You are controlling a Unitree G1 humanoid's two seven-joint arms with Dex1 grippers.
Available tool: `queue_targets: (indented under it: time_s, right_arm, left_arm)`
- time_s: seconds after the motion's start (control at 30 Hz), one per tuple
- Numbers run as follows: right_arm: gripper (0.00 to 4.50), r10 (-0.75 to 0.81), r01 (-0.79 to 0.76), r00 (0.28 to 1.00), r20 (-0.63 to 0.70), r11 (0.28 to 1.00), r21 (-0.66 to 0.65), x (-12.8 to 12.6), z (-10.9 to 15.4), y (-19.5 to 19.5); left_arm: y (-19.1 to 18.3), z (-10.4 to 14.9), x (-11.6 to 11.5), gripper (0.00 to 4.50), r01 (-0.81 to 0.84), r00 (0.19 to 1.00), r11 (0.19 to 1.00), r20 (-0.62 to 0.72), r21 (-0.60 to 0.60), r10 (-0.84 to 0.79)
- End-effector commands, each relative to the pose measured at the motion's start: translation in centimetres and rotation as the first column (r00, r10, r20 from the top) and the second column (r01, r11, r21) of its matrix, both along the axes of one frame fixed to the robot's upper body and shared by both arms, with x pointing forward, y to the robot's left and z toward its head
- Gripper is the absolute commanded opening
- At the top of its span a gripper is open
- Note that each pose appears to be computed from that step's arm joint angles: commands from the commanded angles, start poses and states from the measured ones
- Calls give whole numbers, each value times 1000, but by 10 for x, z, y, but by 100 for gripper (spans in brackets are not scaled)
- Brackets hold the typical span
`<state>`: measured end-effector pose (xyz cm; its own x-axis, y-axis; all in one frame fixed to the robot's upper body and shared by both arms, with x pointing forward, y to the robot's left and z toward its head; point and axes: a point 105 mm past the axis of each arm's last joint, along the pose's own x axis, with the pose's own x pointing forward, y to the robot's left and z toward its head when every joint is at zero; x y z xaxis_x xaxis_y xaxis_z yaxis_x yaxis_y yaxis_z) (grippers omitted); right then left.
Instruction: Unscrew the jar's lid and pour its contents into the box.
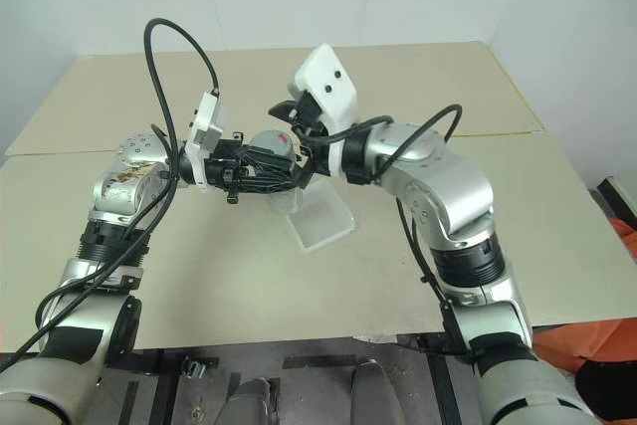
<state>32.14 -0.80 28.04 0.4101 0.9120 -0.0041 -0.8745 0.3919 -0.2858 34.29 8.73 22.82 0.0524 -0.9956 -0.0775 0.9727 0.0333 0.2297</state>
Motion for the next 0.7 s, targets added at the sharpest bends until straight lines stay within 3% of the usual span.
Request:
queue_targets:
  time_s: [0.03,0.7]
  right_arm:
    - [446,16,-17,998,54,1000,12,-3,11,0]
    - [446,-76,76,996,41,997,-2,3,12,-50]
  left_arm:
    - [2,15,-4,197,13,999,1000,53,-10,-12]
    - [4,15,-2,197,8,998,1000,55,-9,-8]
